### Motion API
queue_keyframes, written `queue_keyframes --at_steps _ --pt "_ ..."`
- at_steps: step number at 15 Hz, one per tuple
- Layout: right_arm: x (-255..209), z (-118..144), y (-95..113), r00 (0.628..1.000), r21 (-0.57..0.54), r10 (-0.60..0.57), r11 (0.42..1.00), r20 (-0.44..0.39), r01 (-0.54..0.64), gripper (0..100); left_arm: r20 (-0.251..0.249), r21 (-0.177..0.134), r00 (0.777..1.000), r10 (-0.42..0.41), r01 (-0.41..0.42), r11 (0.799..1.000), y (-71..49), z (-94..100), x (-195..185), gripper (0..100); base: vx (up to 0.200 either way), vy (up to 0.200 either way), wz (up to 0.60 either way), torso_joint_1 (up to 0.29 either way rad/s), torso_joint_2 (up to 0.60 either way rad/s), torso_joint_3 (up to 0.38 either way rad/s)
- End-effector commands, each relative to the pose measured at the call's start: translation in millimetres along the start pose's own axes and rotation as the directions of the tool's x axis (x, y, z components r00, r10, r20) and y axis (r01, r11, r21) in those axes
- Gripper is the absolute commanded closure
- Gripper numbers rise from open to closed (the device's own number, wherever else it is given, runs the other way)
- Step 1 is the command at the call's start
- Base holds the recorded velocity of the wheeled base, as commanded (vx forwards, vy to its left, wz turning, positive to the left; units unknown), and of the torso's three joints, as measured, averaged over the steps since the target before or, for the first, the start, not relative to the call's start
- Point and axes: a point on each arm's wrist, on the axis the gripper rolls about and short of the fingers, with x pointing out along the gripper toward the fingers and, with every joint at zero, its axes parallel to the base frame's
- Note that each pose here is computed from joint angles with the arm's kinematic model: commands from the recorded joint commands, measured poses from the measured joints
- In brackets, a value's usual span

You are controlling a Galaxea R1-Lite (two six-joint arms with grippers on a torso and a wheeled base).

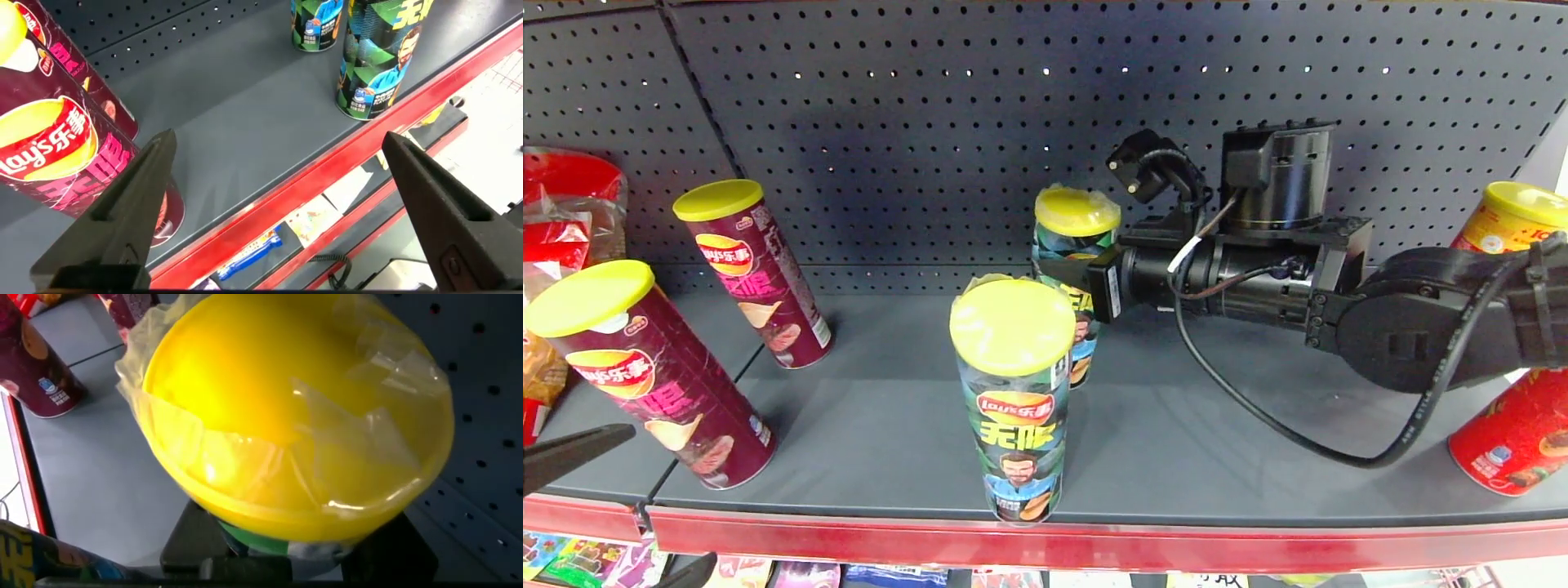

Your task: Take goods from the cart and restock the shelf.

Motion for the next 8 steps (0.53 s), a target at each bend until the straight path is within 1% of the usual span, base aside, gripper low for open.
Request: queue_keyframes --at_steps 1,4,5,8 --pt "1.1 -2.0 0.6 1.0 0.001 0.003 1.0 -0.008 -0.003 100 -0.003 -0.001 1.0 0.0 0.0 1.0 0.2 0.0 0.9 0 0.0 0.0 0.0 0.0 0.0 0.0" --pt "1.1 -4.1 1.5 1.0 0.002 0.004 1.0 -0.015 -0.004 100 -0.006 -0.001 1.0 -0.001 0.001 1.0 0.1 -0.8 1.1 0 0.0 0.0 0.0 0.0 0.0 0.0" --pt "1.1 -4.0 1.4 1.0 0.002 0.002 1.0 -0.014 -0.002 0 -0.006 -0.001 1.0 -0.001 0.001 1.0 0.1 -0.8 1.1 0 0.0 0.0 0.0 0.0 0.0 0.0" --pt "-2.1 -2.8 1.2 1.0 0.005 -0.004 1.0 -0.012 0.004 0 -0.009 -0.002 1.0 -0.003 0.003 1.0 -0.1 -1.4 1.2 0 0.0 0.0 0.0 0.0 0.0 0.0"
